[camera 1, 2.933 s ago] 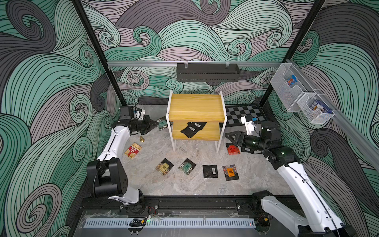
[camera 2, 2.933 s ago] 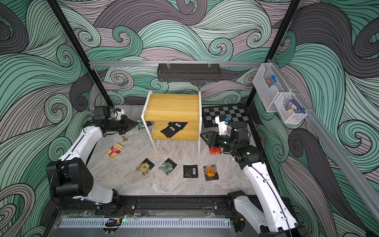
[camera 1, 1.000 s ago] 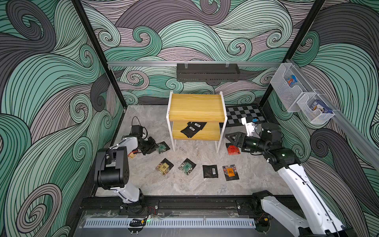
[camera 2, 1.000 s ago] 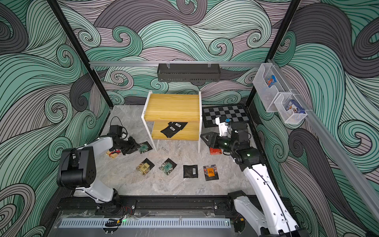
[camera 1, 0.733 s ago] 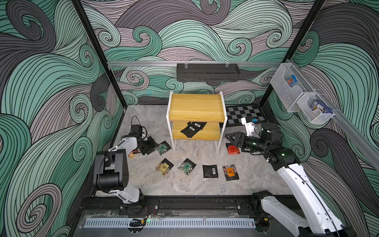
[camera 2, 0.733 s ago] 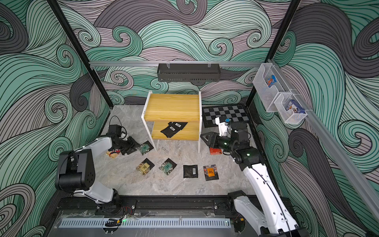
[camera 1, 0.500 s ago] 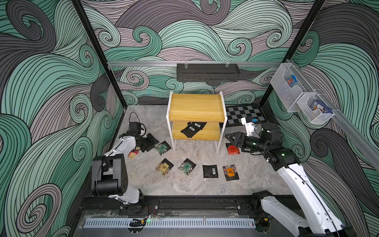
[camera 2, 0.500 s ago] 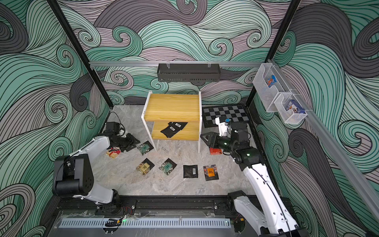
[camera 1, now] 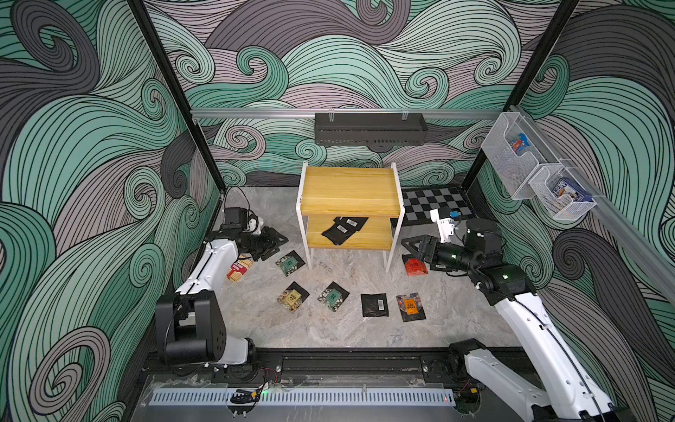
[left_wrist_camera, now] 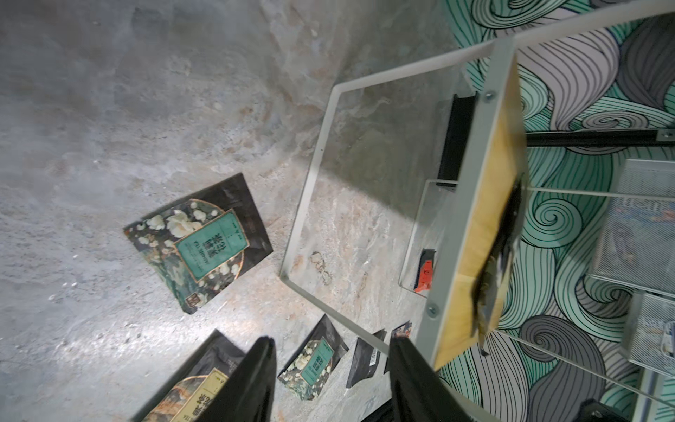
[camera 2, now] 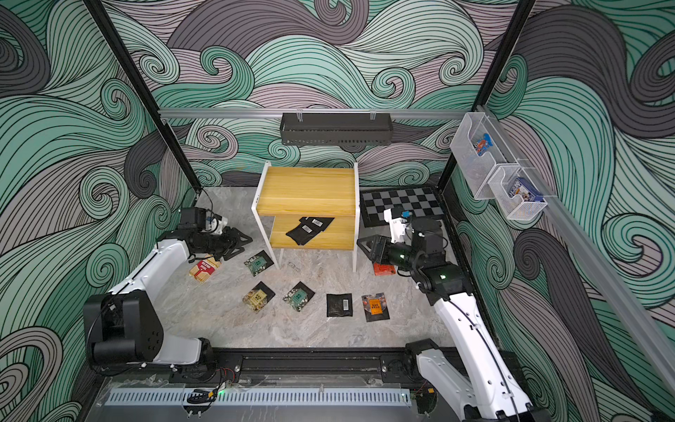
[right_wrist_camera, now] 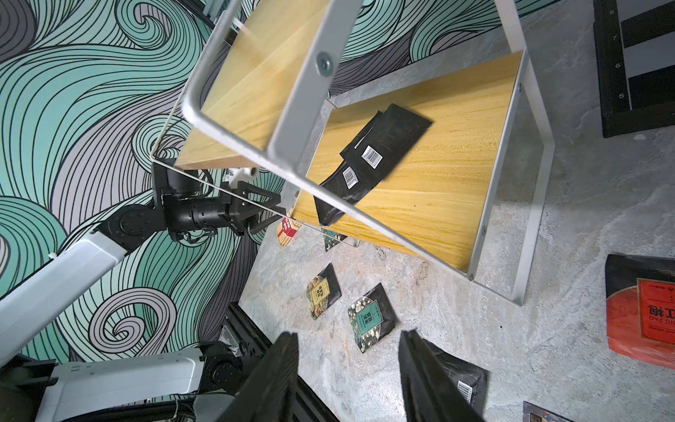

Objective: Remove the tea bags from the shelf
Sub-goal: Pick up the tea bag from the shelf.

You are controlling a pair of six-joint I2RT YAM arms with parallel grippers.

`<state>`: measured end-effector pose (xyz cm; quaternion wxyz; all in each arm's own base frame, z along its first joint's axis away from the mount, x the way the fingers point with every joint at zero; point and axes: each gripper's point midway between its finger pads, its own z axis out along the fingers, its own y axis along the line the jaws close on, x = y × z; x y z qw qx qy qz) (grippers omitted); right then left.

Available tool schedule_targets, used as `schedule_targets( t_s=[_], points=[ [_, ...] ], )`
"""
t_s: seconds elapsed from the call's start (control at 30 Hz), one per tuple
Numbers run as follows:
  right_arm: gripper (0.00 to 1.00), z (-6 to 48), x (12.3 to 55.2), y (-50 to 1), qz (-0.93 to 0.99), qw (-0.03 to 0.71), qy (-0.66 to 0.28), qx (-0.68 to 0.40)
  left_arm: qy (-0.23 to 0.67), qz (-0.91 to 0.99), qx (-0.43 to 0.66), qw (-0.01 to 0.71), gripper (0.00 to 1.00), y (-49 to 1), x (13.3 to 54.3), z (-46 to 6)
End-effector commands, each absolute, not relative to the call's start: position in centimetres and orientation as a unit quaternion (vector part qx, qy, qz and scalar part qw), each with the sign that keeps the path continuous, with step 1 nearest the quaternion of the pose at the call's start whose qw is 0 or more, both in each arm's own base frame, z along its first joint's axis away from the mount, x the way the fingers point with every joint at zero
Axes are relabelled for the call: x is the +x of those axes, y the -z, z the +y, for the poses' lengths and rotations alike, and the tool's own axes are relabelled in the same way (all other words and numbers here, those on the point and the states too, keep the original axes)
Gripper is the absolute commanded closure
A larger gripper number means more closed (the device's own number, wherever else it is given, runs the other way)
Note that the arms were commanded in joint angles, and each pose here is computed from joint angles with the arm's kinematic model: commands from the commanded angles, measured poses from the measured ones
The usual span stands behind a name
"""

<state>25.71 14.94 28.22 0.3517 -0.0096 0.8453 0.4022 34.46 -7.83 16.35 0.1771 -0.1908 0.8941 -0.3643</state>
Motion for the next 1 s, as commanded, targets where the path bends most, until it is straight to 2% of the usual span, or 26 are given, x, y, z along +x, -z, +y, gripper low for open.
schedule_targets(
  t_s=[0.0, 0.2, 0.97],
  points=[
    [0.51, 15.2, 25.3, -28.3, 0.842, 0.353, -0.407, -0.017, 0.399, 0.885, -0.158, 0.181, 0.44, -18.9, 34.5, -9.4],
    [0.5, 15.1, 25.2, -28.3, 0.842, 0.355, -0.406, -0.017, 0.423, 0.877, -0.131, 0.186, 0.37, -20.7, 35.0, -10.8],
    [0.47, 15.1, 24.7, -27.7, 0.845, 0.349, -0.404, -0.015, 0.452, 0.886, -0.039, 0.099, 0.26, -19.2, 36.8, -17.0]
  ],
)
